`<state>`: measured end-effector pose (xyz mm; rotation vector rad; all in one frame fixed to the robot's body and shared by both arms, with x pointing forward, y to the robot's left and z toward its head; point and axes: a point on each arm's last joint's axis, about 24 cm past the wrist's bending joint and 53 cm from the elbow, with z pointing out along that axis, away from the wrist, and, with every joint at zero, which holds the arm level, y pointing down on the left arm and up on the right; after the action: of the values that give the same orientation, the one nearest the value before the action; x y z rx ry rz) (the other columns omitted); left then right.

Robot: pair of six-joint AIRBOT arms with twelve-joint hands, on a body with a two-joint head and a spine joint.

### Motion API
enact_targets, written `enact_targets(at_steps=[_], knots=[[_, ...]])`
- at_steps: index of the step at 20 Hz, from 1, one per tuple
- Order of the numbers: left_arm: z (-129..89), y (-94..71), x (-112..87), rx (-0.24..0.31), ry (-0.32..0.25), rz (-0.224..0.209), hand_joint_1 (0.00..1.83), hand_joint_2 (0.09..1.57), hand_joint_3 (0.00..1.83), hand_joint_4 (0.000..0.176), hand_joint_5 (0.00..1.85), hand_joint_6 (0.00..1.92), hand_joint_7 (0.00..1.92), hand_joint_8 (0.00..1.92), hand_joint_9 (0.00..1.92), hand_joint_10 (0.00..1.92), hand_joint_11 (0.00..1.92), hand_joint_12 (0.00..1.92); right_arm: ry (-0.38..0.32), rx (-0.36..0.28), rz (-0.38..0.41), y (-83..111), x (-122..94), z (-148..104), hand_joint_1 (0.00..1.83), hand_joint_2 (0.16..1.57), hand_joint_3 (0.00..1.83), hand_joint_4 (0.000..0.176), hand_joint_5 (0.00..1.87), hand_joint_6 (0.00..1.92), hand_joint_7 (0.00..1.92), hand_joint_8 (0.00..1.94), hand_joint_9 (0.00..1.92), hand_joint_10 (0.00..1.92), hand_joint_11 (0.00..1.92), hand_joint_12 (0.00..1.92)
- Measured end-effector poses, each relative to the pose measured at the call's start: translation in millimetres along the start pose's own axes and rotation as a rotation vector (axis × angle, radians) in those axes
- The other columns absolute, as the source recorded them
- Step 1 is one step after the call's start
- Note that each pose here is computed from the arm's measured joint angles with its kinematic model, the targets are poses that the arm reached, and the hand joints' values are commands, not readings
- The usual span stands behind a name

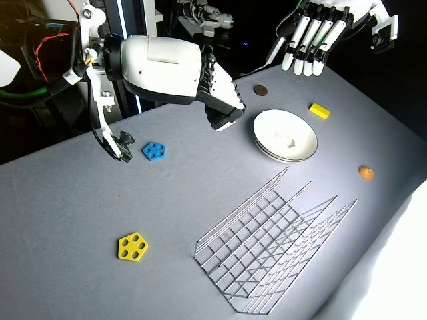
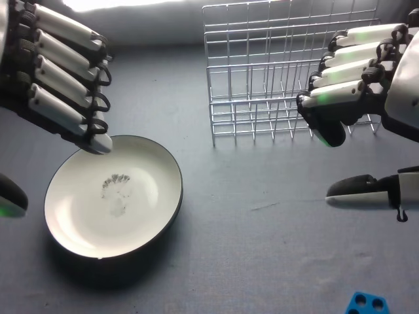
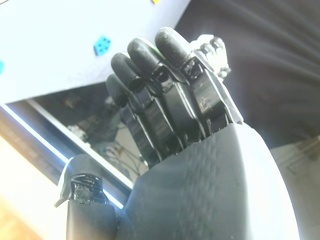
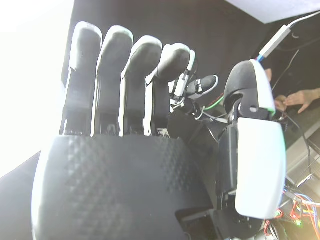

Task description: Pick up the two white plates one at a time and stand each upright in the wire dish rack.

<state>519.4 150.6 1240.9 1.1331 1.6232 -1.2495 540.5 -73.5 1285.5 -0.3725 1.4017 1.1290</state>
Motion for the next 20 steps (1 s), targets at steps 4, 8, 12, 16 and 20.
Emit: enact_targets(at_steps=[4, 8, 12, 16, 20], knots=[[-1, 2.0, -2.8, -0.002, -0.004, 0.010, 0.00, 1.16, 0.01, 0.000, 0.01, 0.00, 0.00, 0.00, 0.00, 0.00, 0.00, 0.12, 0.008, 0.003, -0.002, -1.2, 4, -2, 0.00, 1.18, 0.03, 0.000, 0.00, 0.00, 0.00, 0.00, 0.00, 0.00, 0.00, 0.00], [-1, -1.1, -7.2, 0.011, -0.011, -0.004, 0.00, 1.13, 0.00, 0.000, 0.00, 0.00, 0.00, 0.00, 0.00, 0.00, 0.00, 0.05, 0.020, 0.009, 0.007, -4.1, 11, -6, 0.00, 1.17, 0.02, 0.000, 0.00, 0.00, 0.00, 0.00, 0.00, 0.00, 0.00, 0.00], [-1, 0.7, 3.7, 0.004, 0.037, 0.013, 0.00, 1.10, 0.00, 0.000, 0.00, 0.00, 0.00, 0.00, 0.00, 0.00, 0.01, 0.03, 0.035, 0.017, -0.032, -9.8, 17, -11, 0.00, 1.17, 0.01, 0.000, 0.00, 0.00, 0.00, 0.00, 0.00, 0.00, 0.00, 0.00], [-2, -2.6, 10.5, 0.021, 0.064, 0.016, 0.00, 1.10, 0.00, 0.000, 0.00, 0.00, 0.00, 0.00, 0.00, 0.00, 0.01, 0.03, 0.023, 0.012, -0.029, -8.6, 14, -11, 0.00, 1.14, 0.00, 0.000, 0.00, 0.00, 0.00, 0.00, 0.00, 0.00, 0.00, 0.00], [1, 0.3, 47.2, 0.044, 0.160, -0.012, 0.00, 1.09, 0.00, 0.000, 0.00, 0.00, 0.00, 0.00, 0.00, 0.00, 0.00, 0.00, 0.009, 0.011, -0.025, -8.0, 10, -10, 0.00, 1.14, 0.00, 0.000, 0.00, 0.00, 0.00, 0.00, 0.00, 0.00, 0.00, 0.00]])
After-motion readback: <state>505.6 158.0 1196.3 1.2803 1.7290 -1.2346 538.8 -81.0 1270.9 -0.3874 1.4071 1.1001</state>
